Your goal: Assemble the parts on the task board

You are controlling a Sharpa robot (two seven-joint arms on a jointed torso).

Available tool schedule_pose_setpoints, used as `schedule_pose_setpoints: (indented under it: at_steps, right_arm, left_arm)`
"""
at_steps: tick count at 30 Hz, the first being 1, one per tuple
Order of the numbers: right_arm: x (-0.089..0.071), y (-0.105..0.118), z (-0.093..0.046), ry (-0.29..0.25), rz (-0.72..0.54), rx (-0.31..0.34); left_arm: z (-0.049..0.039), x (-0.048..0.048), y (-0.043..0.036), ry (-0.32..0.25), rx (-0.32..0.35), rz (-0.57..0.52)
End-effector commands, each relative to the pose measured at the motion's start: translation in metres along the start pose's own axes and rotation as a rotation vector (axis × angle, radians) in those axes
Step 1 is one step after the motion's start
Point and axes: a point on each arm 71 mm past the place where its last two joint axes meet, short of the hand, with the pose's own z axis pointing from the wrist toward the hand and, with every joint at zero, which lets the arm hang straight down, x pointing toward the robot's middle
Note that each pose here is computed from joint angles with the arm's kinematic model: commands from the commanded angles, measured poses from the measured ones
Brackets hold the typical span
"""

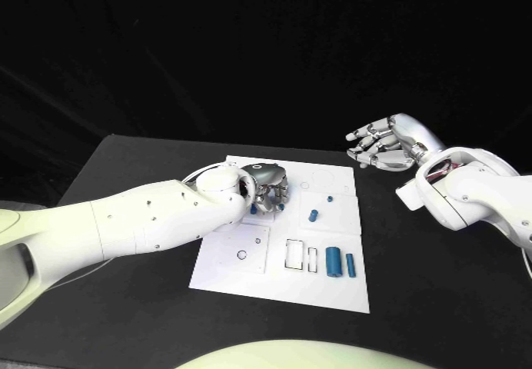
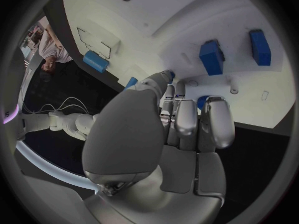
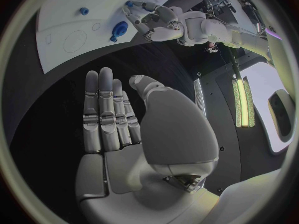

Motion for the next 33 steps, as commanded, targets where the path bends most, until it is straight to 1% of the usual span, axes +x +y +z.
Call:
schedule_pose_setpoints:
  at_steps: [1,25,33]
  right_arm:
    - [0.0019,0.0013,0.0001,0.016,0.0,-0.01]
    - [0.0023,0.0016,0.0,0.018,0.001,-0.01]
    - [0.002,0.0014,-0.0002,0.019,0.001,-0.009]
  left_arm:
    - [0.0007,0.0028,-0.0023,0.032,0.007,0.012]
    - [0.0023,0.0069,-0.0042,0.069,0.011,0.019]
    - [0.0026,0.0063,-0.0027,0.06,0.009,0.017]
